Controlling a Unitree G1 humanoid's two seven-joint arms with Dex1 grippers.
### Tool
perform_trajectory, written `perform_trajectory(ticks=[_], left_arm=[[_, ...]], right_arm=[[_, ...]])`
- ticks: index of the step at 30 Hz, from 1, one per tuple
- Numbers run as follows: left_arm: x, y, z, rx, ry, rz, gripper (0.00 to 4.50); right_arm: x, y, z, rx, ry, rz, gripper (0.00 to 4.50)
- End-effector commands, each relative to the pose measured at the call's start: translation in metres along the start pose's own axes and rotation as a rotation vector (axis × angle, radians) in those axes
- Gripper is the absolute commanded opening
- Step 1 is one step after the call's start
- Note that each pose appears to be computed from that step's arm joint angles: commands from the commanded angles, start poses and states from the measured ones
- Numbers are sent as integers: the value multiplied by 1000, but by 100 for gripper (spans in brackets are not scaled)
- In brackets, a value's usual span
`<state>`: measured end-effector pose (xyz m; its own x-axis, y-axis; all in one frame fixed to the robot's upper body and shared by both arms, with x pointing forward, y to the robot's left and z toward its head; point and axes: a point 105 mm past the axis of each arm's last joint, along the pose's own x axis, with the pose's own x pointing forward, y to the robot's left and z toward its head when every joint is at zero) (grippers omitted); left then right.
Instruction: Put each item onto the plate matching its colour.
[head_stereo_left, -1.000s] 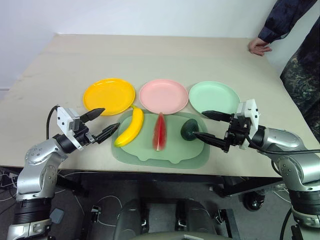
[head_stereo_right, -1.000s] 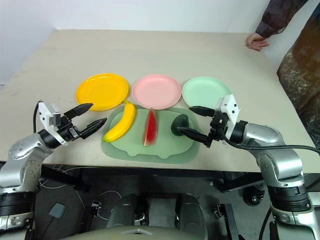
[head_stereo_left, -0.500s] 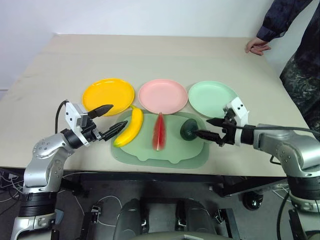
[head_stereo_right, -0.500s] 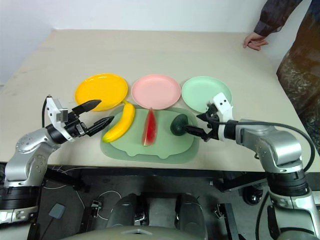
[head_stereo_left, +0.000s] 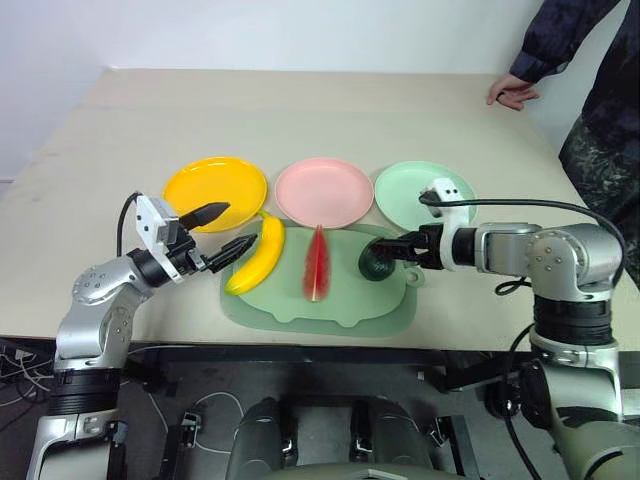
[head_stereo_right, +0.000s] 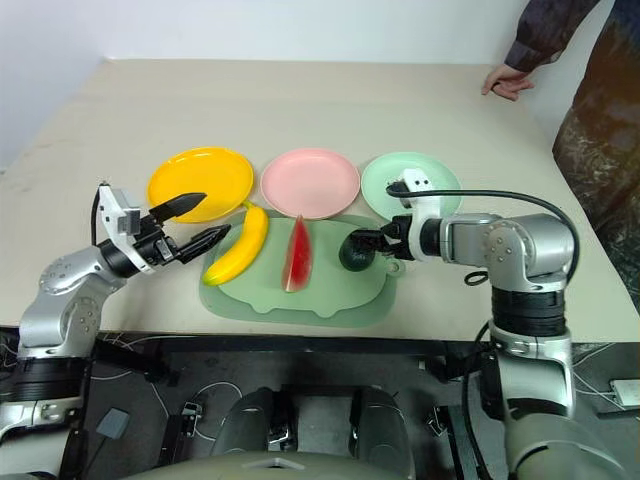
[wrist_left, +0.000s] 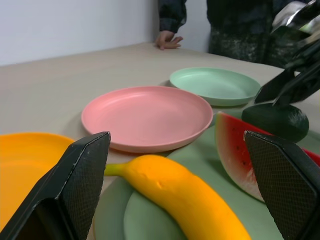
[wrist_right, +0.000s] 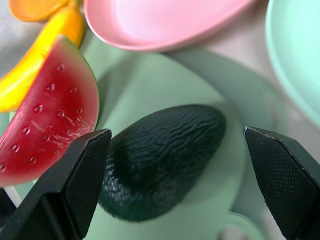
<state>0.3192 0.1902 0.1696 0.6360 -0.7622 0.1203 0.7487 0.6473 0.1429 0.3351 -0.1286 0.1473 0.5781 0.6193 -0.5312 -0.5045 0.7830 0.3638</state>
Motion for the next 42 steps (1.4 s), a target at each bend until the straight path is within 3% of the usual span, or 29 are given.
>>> perform_trajectory(ticks=[1,14,20,21,26,30,34,42], left_arm=[[3,1,7,34,-24,-9,448],[4,2,4,40,-33,-2,448],[3,1,1,42,-31,3,450],[2,1,1,42,-31,4,450],[0,1,2,48,-30,14,450],[-2,2,4,50,-28,20,450],[-3,2,5,52,-31,29,450],[-6,1,10,62,-42,50,450]], right_arm=[[0,2,9,5,-16,-40,450],[12,6,-1,-19,53,-70,450],[11,7,-5,-46,85,-56,314],[10,8,-4,-53,85,-52,310],[-7,24,21,-121,-37,45,301],[-26,24,56,-198,-202,38,299],[-30,-7,84,-237,-278,-99,299],[-5,-91,100,-209,-229,-370,299]])
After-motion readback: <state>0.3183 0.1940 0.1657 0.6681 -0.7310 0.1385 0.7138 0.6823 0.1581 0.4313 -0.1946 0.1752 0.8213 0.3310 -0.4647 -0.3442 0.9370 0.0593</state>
